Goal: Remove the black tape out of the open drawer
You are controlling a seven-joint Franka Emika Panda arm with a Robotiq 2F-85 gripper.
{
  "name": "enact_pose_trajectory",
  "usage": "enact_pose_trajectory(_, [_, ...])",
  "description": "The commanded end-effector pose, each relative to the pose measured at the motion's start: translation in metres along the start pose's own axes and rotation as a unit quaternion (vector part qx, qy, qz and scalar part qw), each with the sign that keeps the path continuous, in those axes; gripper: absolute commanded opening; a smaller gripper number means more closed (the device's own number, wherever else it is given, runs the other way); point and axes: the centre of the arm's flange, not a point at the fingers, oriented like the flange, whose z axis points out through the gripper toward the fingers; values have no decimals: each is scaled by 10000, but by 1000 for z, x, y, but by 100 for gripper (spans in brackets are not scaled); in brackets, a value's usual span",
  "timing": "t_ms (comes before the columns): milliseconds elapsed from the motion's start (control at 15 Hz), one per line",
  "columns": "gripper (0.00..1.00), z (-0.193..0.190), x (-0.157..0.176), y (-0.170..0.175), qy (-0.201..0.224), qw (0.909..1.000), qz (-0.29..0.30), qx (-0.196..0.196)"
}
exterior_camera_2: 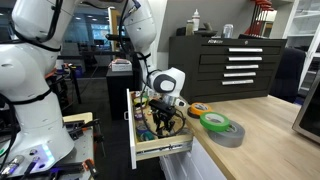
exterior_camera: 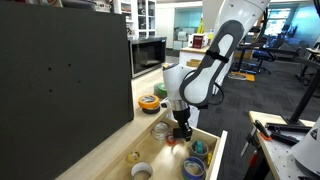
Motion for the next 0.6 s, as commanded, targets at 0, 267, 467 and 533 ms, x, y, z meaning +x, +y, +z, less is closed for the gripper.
enact_pose_trajectory(0, [4, -10, -6, -1, 201, 9997, -110, 16])
enact_pose_trajectory(267, [2, -32, -12, -17, 302, 9990, -293, -134])
enact_pose_trajectory(467, [3, -61, -20, -28, 410, 9973, -445, -411])
enact_pose_trajectory(533, [2, -73, -23, -32, 459, 9963, -504, -515])
